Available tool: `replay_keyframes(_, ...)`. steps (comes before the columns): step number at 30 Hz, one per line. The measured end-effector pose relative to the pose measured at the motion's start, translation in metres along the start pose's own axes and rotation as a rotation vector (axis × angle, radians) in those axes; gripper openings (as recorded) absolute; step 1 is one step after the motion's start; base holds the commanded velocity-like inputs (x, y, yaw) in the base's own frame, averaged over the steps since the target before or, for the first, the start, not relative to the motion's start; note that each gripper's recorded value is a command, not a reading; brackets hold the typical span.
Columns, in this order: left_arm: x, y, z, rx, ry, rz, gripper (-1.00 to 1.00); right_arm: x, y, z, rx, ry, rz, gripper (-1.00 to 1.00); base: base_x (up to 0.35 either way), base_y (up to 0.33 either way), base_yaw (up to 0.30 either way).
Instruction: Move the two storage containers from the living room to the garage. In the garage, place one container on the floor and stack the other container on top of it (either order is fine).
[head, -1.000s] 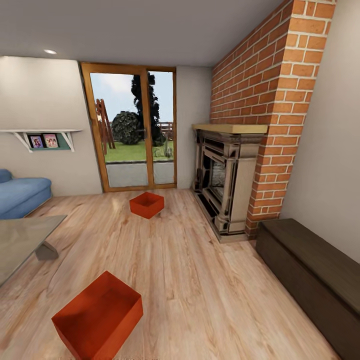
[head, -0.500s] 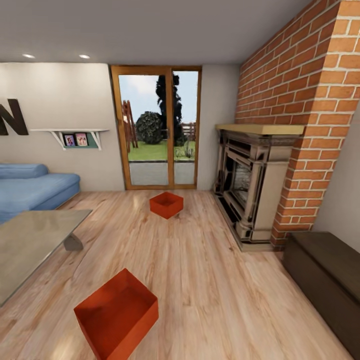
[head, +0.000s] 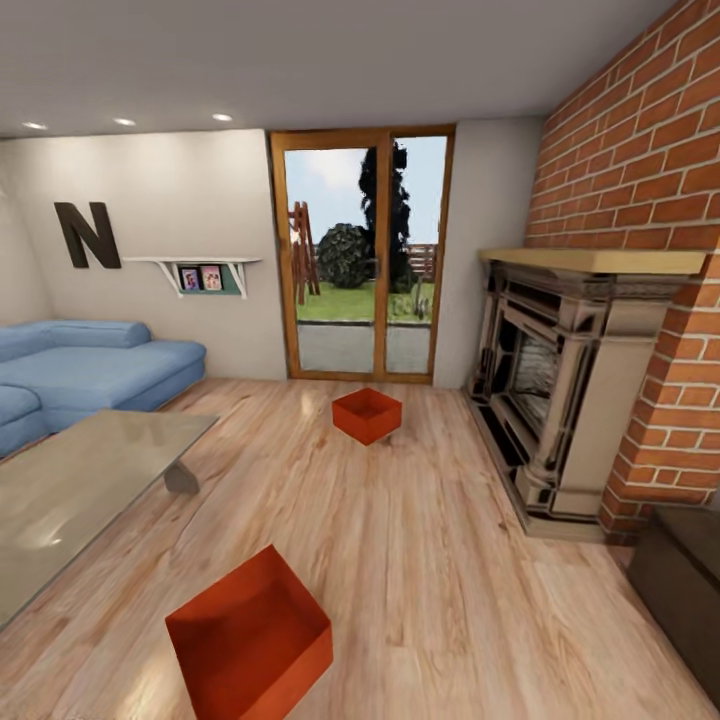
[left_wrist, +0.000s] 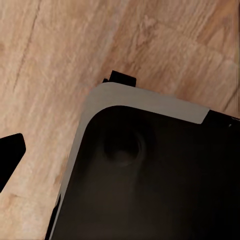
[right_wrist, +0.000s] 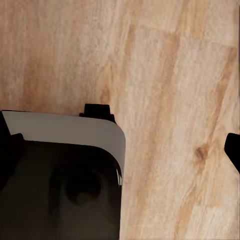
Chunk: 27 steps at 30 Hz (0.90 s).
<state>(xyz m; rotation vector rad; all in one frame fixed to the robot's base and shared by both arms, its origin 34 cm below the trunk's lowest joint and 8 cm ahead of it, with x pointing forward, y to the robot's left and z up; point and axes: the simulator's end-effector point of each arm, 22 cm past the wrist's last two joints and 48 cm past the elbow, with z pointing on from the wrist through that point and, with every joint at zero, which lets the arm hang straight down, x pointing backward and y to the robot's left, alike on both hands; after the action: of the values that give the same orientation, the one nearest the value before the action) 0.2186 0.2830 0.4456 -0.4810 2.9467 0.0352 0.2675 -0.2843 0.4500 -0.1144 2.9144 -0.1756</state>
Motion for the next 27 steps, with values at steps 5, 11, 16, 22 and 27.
replay_keyframes(5, -0.0002, 0.0, 0.0, 0.0, -0.001, 0.0, 1.0, 0.0001, 0.0, 0.0, 0.0, 0.0, 0.0, 1.0, 0.264, -0.174, 0.281)
replay_keyframes(11, -0.0004, 0.0, 0.0, 0.0, -0.001, 0.0, 1.0, -0.0001, 0.0, 0.0, 0.0, 0.0, 0.0, 1.0, 0.264, -0.174, 0.281)
replay_keyframes(16, -0.0003, 0.0, 0.0, 0.0, -0.001, 0.0, 1.0, 0.0, 0.0, 0.0, 0.0, 0.0, 0.0, 1.0, 0.255, -0.173, 0.281)
replay_keyframes(22, -0.0004, 0.0, 0.0, 0.0, -0.001, -0.001, 1.0, 0.0, 0.0, 0.0, 0.0, 0.0, 0.0, 1.0, 0.22, -0.155, 0.281)
replay_keyframes(27, -0.0005, 0.0001, 0.0, 0.0, -0.001, -0.001, 1.0, -0.0001, 0.0, 0.0, 0.0, 0.0, 0.0, 1.0, 0.204, -0.144, 0.281)
